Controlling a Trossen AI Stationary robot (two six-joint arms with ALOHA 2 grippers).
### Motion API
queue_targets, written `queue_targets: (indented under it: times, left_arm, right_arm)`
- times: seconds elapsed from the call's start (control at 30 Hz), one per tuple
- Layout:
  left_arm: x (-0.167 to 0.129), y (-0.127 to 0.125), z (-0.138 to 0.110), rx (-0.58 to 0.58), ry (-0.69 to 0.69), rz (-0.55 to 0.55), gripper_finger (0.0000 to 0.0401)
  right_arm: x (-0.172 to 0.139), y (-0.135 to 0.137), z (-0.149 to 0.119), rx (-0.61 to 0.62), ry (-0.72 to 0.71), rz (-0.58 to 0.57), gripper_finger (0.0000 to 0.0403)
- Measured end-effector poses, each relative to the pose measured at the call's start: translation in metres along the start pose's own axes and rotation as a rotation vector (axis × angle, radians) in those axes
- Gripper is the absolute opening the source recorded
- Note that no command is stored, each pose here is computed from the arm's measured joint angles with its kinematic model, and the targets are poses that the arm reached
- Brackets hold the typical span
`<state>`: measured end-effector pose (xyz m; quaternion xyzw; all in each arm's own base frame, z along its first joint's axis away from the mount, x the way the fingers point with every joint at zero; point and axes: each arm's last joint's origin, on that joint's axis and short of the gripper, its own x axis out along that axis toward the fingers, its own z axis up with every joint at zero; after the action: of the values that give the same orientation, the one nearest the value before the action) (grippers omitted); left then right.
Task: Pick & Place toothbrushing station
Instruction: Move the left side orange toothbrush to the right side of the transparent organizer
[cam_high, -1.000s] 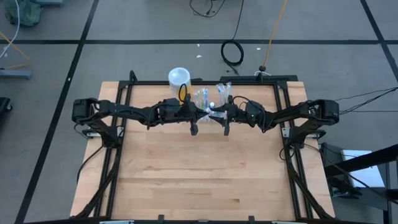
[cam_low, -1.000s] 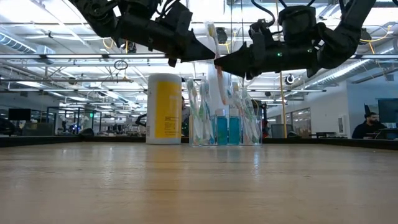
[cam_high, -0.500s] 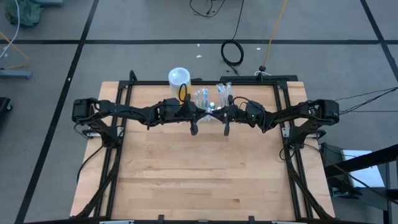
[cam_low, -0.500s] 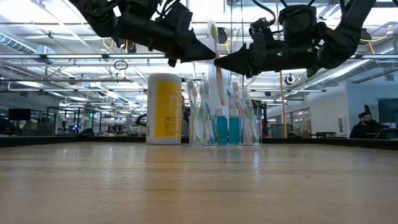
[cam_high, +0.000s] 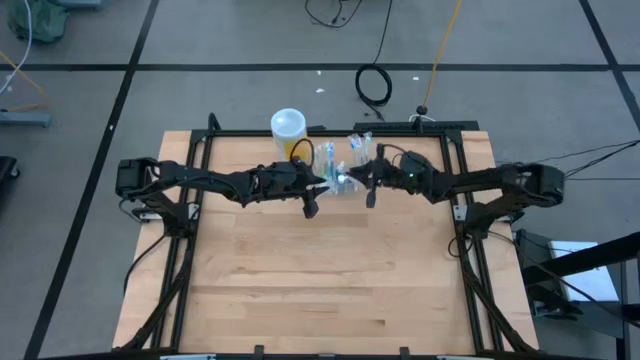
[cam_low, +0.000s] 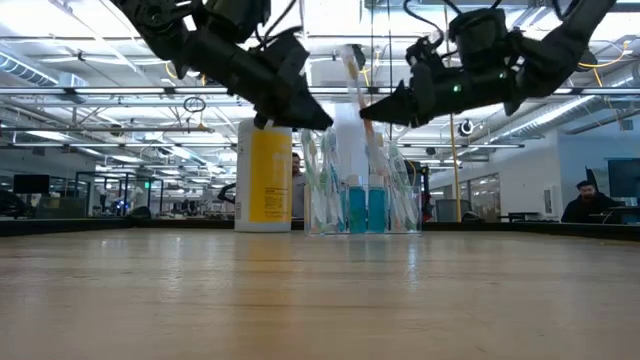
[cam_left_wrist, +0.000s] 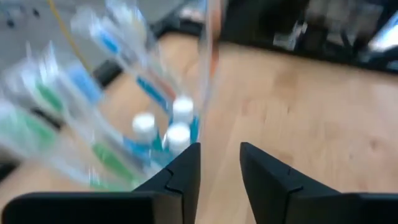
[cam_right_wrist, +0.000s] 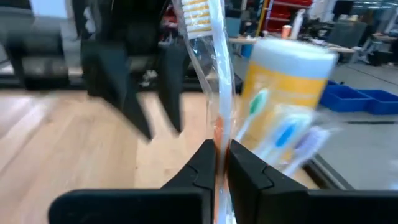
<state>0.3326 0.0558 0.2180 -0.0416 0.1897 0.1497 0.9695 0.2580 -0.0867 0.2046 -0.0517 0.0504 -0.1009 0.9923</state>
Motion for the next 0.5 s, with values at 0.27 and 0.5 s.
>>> queue_targets:
  times: [0.27,0.5]
  left_arm:
    - [0.0,0.001,-0.008,0.003,0.08,0.013,0.0127]
    - [0.0,0.001,-0.006,0.012,0.065,0.011,0.0127]
  right_arm:
    - [-0.03,-0.007,0.017,0.013,-0.011,-0.168,0.0018]
    - [-0.055,-0.011,-0.009,0.105,-0.15,-0.361,0.0016]
